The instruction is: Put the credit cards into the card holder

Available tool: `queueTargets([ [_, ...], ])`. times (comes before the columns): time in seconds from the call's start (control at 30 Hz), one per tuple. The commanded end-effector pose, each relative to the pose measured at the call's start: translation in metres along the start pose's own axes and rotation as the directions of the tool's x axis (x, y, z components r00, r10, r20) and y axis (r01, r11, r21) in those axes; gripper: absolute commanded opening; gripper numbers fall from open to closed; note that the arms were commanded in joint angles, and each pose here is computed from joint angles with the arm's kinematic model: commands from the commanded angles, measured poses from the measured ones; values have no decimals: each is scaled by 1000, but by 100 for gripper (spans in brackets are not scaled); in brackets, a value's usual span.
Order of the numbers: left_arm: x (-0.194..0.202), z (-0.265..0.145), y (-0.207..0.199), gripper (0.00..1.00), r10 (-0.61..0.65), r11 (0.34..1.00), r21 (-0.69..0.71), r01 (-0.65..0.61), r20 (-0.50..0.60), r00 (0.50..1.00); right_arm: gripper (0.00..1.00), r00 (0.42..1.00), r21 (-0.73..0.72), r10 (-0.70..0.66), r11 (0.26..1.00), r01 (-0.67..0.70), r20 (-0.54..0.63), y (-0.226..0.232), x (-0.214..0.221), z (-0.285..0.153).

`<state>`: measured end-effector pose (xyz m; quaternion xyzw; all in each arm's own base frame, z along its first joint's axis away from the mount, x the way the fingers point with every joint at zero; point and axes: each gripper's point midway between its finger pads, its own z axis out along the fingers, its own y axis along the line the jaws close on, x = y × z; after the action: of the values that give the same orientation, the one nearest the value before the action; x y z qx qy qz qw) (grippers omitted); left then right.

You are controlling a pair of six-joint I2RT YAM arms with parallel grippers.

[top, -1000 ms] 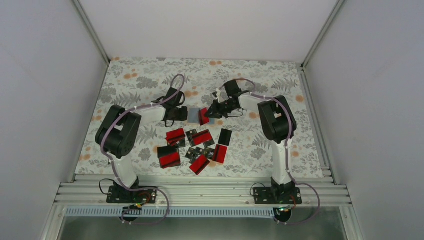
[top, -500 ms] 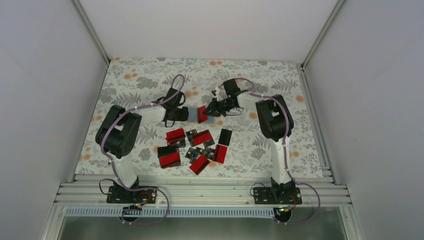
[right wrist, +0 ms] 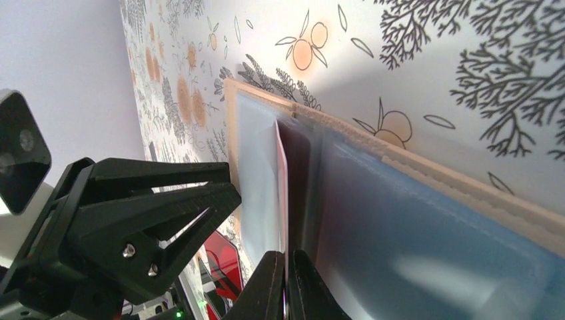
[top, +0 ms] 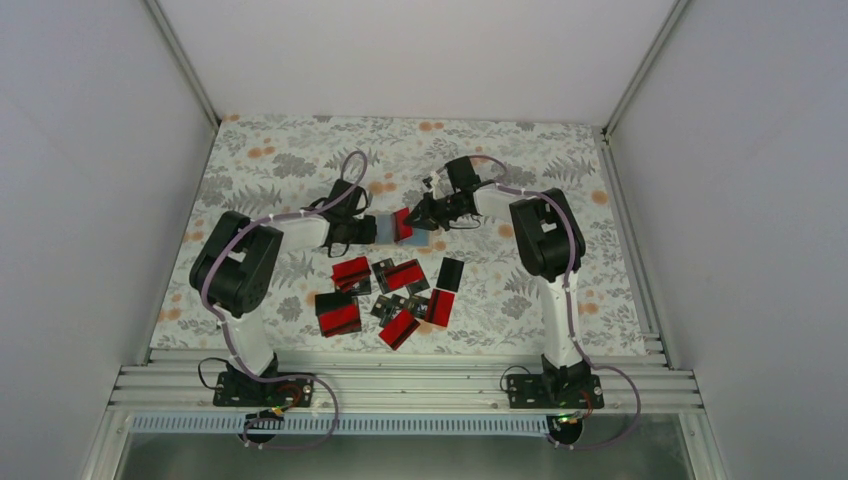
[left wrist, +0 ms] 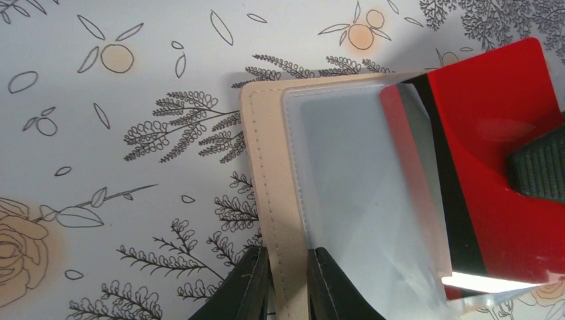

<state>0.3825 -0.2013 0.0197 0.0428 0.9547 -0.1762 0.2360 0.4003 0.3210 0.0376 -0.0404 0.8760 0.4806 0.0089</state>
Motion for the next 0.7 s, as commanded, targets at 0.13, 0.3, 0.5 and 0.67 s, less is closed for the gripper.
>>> queueTargets([
  [0.13, 18, -4, -5, 16, -27, 998, 48, 29, -47, 999, 4, 999, 11, 20, 1000, -20, 41, -3, -2, 9],
  [0.3, 19, -8, -7, 16, -39, 997, 67, 42, -44, 998, 4, 999, 11, 25, 1000, -26, 48, -1, 3, 14],
  [0.5, 21, -8, -6, 16, -42, 997, 67, 45, -42, 998, 4, 1000, 10, 20, 1000, -20, 21, 1, 11, 20],
  [0.67, 19, -10, -3, 15, -30, 999, 45, 31, -29, 999, 4, 1000, 15, 12, 1000, -12, -6, -3, 18, 23],
])
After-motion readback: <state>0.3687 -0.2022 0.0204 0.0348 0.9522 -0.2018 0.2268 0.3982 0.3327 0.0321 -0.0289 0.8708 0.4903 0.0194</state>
